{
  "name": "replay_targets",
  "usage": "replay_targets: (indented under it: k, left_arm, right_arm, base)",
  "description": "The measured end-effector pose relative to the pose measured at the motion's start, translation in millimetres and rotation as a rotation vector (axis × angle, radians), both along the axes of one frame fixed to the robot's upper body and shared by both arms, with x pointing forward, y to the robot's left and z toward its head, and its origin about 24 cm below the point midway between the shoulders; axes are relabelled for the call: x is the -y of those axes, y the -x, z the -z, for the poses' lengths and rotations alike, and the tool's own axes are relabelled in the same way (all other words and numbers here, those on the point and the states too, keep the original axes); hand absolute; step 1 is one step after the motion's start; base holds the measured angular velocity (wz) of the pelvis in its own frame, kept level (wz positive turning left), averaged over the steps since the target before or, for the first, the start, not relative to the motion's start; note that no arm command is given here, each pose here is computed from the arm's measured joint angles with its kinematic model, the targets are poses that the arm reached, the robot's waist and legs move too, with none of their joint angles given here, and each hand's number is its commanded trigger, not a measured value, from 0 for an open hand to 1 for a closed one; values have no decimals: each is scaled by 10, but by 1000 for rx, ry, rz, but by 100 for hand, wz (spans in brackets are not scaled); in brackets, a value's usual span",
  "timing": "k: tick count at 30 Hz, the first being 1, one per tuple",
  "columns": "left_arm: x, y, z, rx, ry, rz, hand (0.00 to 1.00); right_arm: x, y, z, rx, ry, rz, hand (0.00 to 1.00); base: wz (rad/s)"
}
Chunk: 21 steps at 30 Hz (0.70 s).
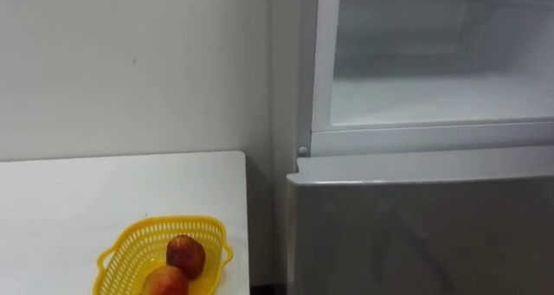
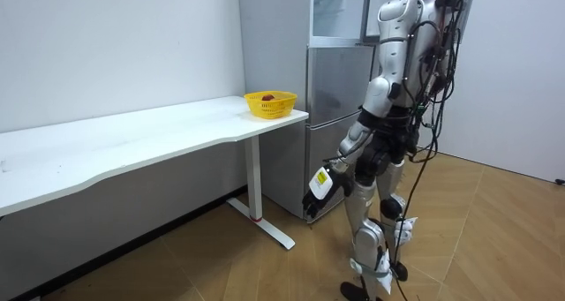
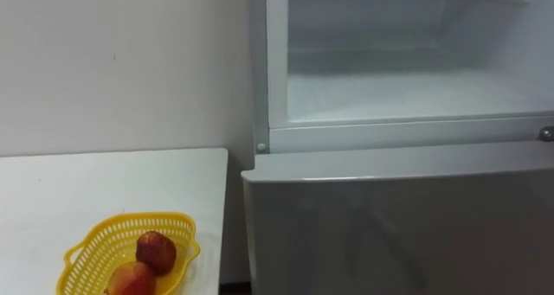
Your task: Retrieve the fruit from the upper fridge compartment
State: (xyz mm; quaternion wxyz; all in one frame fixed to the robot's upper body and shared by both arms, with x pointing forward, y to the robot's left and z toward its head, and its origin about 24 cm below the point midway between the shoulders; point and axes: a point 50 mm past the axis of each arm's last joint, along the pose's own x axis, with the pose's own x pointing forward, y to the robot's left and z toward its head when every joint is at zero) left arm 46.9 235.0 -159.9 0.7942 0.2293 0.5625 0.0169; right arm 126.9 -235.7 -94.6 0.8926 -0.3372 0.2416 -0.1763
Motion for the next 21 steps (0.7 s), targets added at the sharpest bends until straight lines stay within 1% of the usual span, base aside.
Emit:
replay_targets:
  k: [4,6,10,14,17,21]
  left_arm:
    - [-4,-18,-9,18,3,-16,0]
    - [-16,-10,-9,24,11,-53,0]
    - [-27,4,-7,25,15,-86,0]
    - [-26,28,0,25,28,-128,0]
    - [-22,77,6,14,30,-138,0]
    - [-52,185,14,-36,19,-137,0]
  right_arm:
    - [42,141,169,-126,-23,20,0]
    - [60,204,234,-175,-52,51,0]
    - [136,378,409,-304,-137,185,0]
    - [184,572,512,-420,-200,239,0]
    - [177,666,567,-496,-252,239,0]
    - [119,785,648,-618,-339,208,0]
  base:
    - [0]
    - [0]
    - [0]
    - [12]
    - [4]
    - [3]
